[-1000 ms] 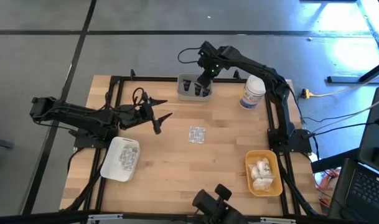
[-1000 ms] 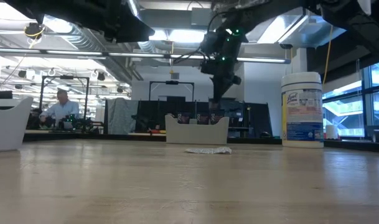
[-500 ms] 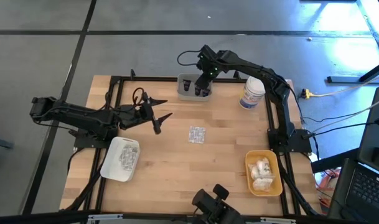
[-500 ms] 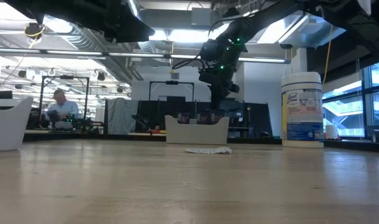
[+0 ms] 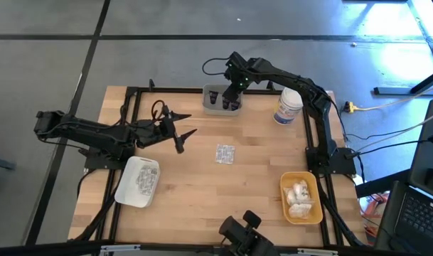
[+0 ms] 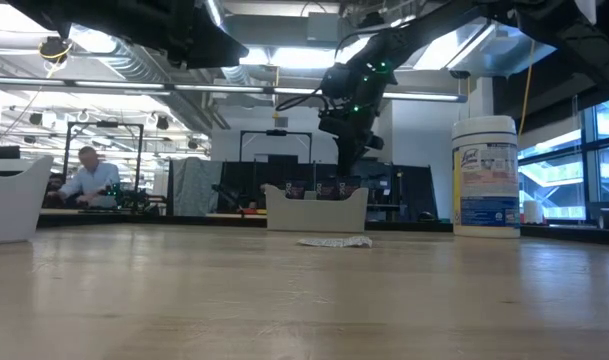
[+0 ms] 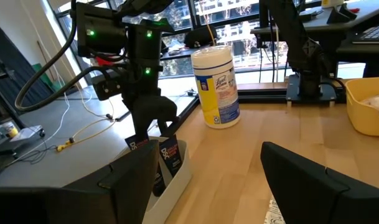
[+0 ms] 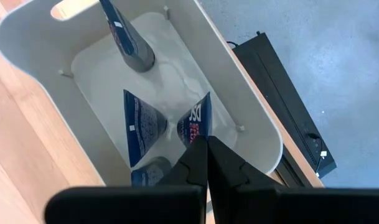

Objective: Pick & Place Travel size toiletries
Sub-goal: Put the shave cream into the gray bin, then put the bandage into the white bin

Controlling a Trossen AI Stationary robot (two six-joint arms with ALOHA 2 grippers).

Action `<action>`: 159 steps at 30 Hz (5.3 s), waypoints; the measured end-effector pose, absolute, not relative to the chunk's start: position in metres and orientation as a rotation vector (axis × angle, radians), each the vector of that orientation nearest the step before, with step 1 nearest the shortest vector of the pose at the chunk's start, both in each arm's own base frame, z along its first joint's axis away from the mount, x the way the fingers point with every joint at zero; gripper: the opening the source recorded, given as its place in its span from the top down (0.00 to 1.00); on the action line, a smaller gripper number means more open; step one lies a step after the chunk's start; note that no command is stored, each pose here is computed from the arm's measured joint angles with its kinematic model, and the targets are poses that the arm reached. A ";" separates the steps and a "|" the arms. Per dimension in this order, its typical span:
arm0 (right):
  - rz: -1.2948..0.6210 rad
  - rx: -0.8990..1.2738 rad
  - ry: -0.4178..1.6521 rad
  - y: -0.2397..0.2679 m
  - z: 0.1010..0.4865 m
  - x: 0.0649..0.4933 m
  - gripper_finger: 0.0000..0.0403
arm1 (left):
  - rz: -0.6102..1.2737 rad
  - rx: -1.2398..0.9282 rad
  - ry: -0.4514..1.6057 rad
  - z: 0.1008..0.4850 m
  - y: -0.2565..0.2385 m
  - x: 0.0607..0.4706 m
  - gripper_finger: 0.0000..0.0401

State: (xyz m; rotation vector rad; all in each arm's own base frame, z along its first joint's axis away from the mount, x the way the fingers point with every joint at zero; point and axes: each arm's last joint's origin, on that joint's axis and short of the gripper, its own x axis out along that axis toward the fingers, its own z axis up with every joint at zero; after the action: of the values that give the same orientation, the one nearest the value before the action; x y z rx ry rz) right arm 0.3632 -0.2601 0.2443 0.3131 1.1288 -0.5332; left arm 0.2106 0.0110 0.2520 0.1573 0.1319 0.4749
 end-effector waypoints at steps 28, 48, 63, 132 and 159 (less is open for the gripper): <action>-0.545 0.333 1.138 -0.256 0.223 0.365 1.00 | 0.475 0.157 0.132 0.252 0.011 0.211 0.30; -0.542 0.345 1.146 -0.257 0.216 0.364 0.87 | 0.475 0.157 0.132 0.252 0.011 0.211 0.30; -0.539 0.338 1.137 -0.256 0.217 0.365 0.67 | 0.475 0.157 0.132 0.252 0.011 0.211 0.30; -0.164 0.132 1.389 -0.061 0.334 0.400 0.96 | 0.475 0.157 0.132 0.252 0.011 0.211 0.30; -0.265 -0.149 1.194 0.115 0.369 0.364 0.99 | 0.469 0.177 0.210 0.245 0.011 0.210 0.30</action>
State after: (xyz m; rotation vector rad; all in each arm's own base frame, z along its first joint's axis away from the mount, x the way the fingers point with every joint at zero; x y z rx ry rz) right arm 0.3638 0.1145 0.3687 -0.1491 1.1940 -0.2651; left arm 0.2097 0.0109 0.2449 0.1775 0.2101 0.4688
